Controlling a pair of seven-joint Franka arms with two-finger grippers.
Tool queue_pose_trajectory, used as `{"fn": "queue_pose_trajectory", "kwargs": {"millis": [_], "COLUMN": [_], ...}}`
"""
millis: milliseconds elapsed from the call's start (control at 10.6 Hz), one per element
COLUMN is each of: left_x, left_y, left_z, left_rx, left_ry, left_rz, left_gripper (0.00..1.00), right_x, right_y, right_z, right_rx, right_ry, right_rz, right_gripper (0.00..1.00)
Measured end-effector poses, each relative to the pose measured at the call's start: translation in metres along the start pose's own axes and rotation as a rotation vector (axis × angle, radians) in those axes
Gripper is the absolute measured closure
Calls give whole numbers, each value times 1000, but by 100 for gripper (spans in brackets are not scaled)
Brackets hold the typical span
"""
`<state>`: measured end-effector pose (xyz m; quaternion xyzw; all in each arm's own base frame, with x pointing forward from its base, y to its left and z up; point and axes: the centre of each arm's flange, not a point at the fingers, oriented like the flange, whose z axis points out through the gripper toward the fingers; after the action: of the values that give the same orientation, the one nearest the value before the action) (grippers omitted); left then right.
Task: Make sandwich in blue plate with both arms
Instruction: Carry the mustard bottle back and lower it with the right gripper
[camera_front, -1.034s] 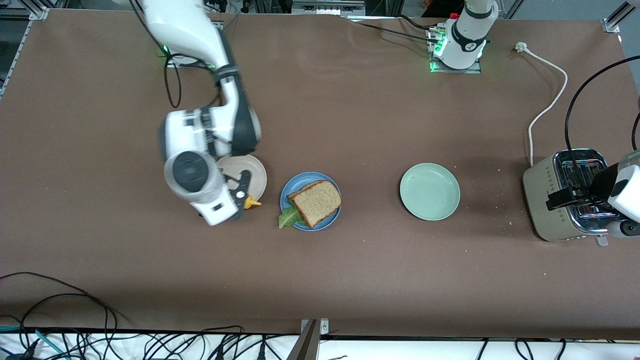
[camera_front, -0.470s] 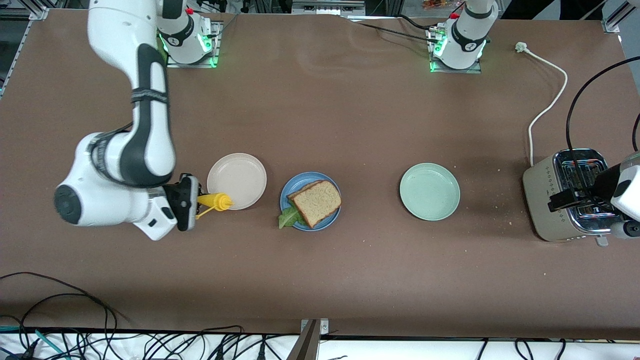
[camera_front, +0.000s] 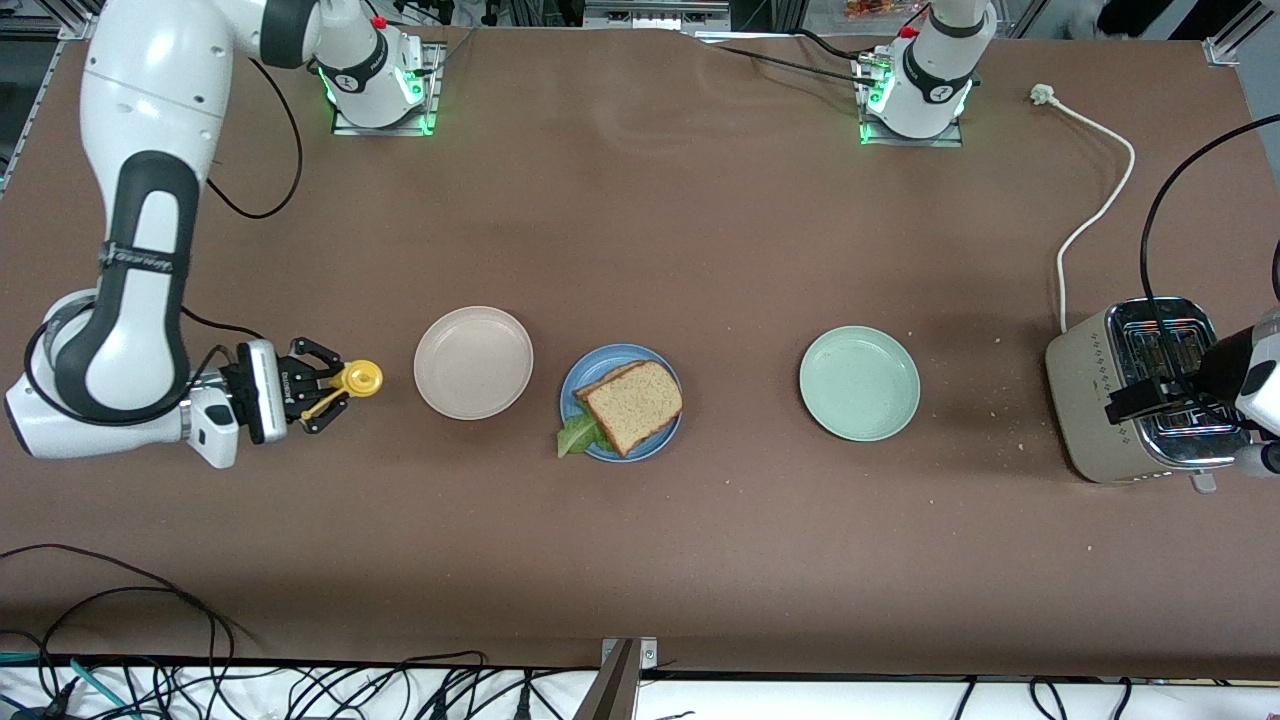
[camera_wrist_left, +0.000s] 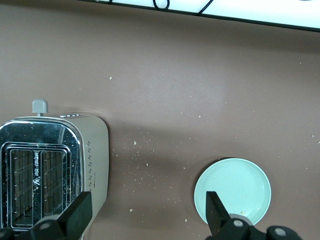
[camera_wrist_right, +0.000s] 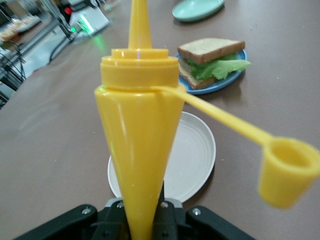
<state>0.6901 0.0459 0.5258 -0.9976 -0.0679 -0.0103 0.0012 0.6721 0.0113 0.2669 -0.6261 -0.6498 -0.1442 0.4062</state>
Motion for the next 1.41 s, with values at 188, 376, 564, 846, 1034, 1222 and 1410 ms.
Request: {"fn": "queue_pose_trajectory", "kwargs": {"millis": [188, 376, 564, 846, 1034, 1222, 1410], "left_x": [0, 0, 0, -1, -1, -1, -1], "left_y": [0, 2, 4, 9, 9, 9, 8], "left_z": [0, -1, -1, 0, 0, 0, 0], "left_rx": [0, -1, -3, -4, -4, -4, -3], "left_ry": [0, 1, 2, 0, -2, -2, -3], "left_rz": [1, 3, 7, 15, 15, 15, 14], "left_gripper": [0, 0, 0, 0, 0, 0, 0], "right_x": [-44, -82, -117, -143, -159, -173, -187], "right_y": [-1, 3, 4, 3, 4, 4, 2], "right_z": [11, 34, 54, 57, 64, 76, 86], "right_rx": [25, 38, 36, -11, -41, -41, -42], "right_ry": [134, 248, 312, 373, 420, 432, 458], "right_rz": [-75, -151, -208, -251, -256, -264, -268], "right_gripper": [85, 85, 85, 85, 85, 85, 85]}}
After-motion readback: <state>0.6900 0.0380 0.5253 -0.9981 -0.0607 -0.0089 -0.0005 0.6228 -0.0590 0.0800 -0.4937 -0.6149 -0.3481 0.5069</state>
